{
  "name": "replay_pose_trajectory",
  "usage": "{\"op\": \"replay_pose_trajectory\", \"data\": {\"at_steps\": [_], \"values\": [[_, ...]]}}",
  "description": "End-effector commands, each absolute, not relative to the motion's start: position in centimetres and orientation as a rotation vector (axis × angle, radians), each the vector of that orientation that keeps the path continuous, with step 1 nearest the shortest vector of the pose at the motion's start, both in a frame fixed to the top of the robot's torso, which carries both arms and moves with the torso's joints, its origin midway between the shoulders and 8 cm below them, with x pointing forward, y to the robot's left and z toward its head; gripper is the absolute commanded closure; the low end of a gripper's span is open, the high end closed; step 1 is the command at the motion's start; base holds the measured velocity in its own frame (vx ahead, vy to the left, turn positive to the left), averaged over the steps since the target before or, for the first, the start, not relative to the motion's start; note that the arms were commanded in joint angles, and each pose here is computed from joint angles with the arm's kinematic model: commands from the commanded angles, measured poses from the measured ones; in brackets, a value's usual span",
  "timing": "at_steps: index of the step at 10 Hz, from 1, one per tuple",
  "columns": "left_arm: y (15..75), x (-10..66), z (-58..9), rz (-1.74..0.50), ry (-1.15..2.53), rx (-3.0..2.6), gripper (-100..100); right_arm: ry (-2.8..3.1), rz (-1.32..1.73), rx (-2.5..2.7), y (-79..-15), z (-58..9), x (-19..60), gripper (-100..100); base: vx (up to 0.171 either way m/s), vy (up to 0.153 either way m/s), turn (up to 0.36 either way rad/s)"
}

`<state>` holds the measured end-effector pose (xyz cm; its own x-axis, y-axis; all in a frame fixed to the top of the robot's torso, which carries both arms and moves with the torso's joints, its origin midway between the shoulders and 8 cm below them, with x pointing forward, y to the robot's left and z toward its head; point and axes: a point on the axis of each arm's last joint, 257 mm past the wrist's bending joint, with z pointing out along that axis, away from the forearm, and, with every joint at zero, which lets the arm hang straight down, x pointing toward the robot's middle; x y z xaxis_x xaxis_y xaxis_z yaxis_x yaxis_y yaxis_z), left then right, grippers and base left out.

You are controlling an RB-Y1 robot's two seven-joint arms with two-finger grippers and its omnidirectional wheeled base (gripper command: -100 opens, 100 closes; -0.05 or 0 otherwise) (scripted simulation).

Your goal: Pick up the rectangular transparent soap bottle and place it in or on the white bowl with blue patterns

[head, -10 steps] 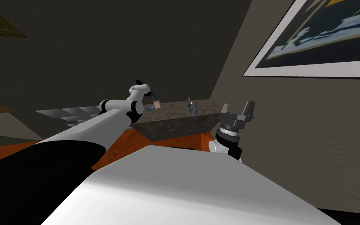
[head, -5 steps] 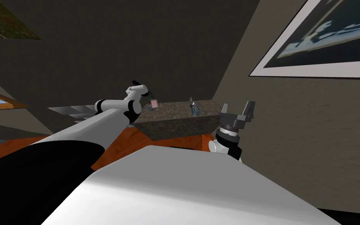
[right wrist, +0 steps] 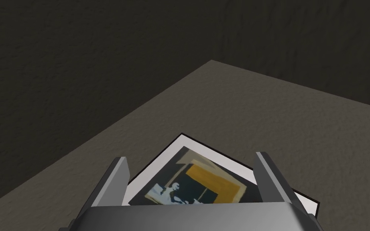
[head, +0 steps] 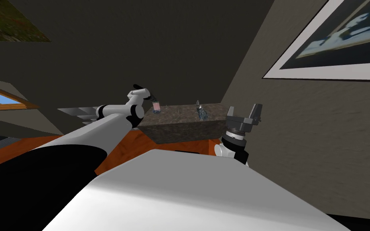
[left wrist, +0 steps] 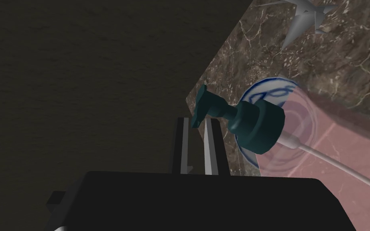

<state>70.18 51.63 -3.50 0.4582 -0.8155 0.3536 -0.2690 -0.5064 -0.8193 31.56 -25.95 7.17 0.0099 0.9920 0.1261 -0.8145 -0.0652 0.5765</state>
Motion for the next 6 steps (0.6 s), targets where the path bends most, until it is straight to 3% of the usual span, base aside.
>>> {"op": "replay_pose_trajectory", "data": {"at_steps": [1, 4, 6], "values": [[51.3, 70.4, -2.4, -1.015, 0.898, -1.993, 100, 0.388, 1.543, 0.585, -26.0, 7.2, 31.6, 0, -0.001, 0.007, -0.020], [52.7, 70.3, -1.9, -1.047, 0.832, -1.983, 100, 0.388, 1.543, 0.585, -26.0, 7.2, 31.6, 0, 0.011, 0.001, 0.025], [53.3, 70.2, -1.6, -1.062, 0.804, -1.978, 100, 0.388, 1.543, 0.585, -26.0, 7.2, 31.6, 0, 0.080, -0.013, 0.081]]}}
